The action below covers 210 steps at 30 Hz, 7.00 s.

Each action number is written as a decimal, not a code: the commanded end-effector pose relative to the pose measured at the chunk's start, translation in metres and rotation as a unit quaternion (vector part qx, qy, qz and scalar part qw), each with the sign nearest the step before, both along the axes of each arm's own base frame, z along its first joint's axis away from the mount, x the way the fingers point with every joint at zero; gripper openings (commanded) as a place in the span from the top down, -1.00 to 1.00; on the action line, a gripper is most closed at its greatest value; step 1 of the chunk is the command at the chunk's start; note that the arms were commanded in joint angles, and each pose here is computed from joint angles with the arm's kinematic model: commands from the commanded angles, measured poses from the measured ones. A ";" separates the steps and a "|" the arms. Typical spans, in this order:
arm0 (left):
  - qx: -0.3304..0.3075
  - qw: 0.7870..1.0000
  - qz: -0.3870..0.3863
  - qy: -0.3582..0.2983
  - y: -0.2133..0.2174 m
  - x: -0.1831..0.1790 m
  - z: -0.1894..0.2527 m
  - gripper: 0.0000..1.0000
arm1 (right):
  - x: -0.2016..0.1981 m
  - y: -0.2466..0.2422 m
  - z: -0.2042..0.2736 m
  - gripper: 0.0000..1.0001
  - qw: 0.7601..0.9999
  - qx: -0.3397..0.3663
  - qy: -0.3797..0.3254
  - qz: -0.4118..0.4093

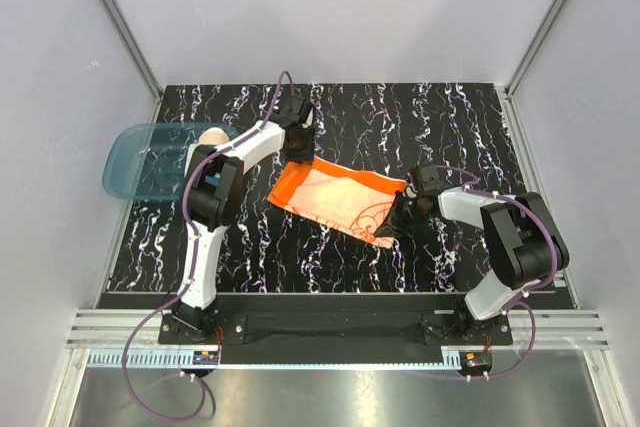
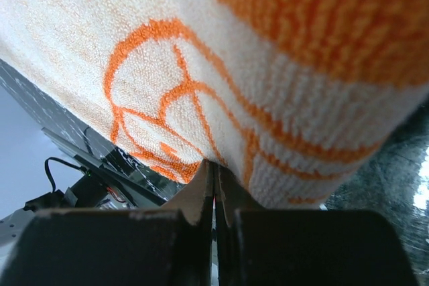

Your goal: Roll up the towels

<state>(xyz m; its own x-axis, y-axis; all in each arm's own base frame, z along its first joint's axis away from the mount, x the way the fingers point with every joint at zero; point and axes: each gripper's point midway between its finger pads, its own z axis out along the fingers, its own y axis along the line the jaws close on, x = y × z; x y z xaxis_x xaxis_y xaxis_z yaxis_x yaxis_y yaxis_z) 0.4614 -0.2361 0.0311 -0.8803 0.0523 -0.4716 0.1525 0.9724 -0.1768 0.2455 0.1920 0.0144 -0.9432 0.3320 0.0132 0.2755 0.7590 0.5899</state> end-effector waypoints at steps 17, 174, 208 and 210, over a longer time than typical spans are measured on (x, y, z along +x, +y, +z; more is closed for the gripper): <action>0.045 0.997 0.021 -0.065 0.016 0.031 0.035 0.47 | -0.025 -0.010 -0.036 1.00 0.999 -0.032 0.044 0.004; -0.169 0.958 -0.205 -0.108 -0.202 -0.286 0.073 1.00 | 0.018 -0.112 0.120 -0.94 0.977 -0.043 -0.135 -0.161; -0.176 0.964 -0.171 -0.106 -0.168 -0.292 0.070 1.00 | 0.046 -0.083 0.022 1.00 0.987 -0.113 -0.073 -0.090; -0.180 0.964 -0.166 -0.101 -0.166 -0.294 0.066 1.00 | 0.047 -0.087 0.025 1.00 0.985 -0.126 -0.071 -0.091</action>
<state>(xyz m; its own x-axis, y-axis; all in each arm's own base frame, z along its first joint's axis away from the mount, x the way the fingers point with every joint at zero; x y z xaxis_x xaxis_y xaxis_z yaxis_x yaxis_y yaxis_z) 0.1666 -0.4001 0.0754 -0.7361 0.1854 -0.6510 0.5241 0.7647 -0.3749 0.2701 0.1202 0.0303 -0.8706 0.4796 -0.1100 0.3736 0.7898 0.4864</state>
